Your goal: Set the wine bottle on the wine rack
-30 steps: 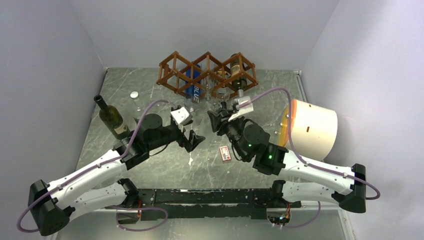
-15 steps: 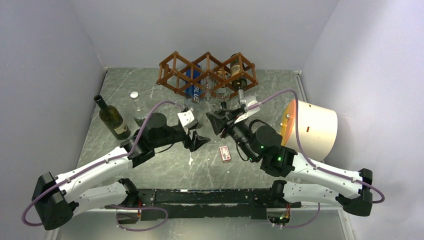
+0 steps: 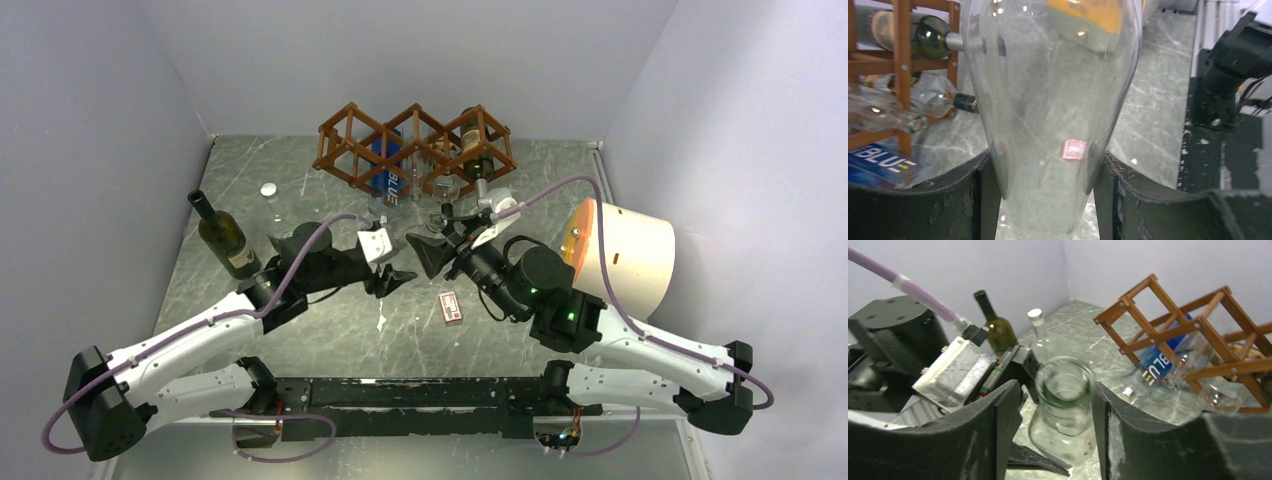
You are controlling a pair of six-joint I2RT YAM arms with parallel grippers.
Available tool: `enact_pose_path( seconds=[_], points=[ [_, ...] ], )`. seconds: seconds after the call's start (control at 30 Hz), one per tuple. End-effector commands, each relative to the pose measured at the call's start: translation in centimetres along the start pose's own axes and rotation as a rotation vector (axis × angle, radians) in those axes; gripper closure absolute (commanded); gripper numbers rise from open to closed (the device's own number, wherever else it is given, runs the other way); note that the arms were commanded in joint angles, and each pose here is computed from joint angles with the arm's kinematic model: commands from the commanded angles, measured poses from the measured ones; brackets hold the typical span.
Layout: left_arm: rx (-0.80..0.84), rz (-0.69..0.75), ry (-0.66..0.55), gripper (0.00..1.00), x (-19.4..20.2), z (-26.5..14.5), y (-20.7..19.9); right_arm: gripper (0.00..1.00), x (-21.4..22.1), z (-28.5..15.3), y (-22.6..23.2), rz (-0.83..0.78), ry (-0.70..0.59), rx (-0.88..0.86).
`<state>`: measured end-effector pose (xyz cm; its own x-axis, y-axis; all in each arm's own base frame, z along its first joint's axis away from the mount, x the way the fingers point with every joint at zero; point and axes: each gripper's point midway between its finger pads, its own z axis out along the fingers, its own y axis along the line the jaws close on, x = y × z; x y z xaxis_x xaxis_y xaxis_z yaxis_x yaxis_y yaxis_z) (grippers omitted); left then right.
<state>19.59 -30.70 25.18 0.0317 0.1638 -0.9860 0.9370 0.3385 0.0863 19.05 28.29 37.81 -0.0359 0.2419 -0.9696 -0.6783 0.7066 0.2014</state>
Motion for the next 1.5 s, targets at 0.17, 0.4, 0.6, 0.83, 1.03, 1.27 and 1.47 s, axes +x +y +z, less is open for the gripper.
enact_pose_path(
  seconds=[0.17, 0.4, 0.6, 0.83, 1.03, 1.27, 1.47],
  points=[
    [-0.299, 0.44, 0.075, 0.93, -5.6, -3.7, 6.9, 0.33, -2.3, -1.8, 0.0, 0.0, 0.059, -0.011],
    [-0.285, 0.931, 0.15, 0.93, -5.0, -5.7, 7.7, 0.31, -3.8, -3.0, -0.6, 0.031, 0.076, 0.014],
    [-0.263, 1.078, 0.282, 0.93, -3.3, -6.1, 8.6, 0.29, -3.6, -3.6, -0.3, 0.035, 0.116, -0.006],
    [-0.192, 1.211, 0.321, 0.93, -2.1, -5.8, 8.2, 0.28, 1.0, -1.8, -0.4, -0.03, 0.294, 0.054],
    [-0.176, 1.292, 0.288, 0.93, -1.8, -6.0, 7.5, 0.26, 5.3, -0.9, 1.4, -0.01, 0.388, -0.02],
    [-0.173, 1.342, 0.276, 0.93, -1.8, -5.8, 7.4, 0.25, 9.0, 0.0, 2.8, -0.012, 0.472, -0.075],
    [-0.163, 1.347, 0.272, 0.92, -1.6, -5.8, 7.2, 0.25, 12.1, 0.8, 2.8, -0.029, 0.55, -0.049]
  ],
)
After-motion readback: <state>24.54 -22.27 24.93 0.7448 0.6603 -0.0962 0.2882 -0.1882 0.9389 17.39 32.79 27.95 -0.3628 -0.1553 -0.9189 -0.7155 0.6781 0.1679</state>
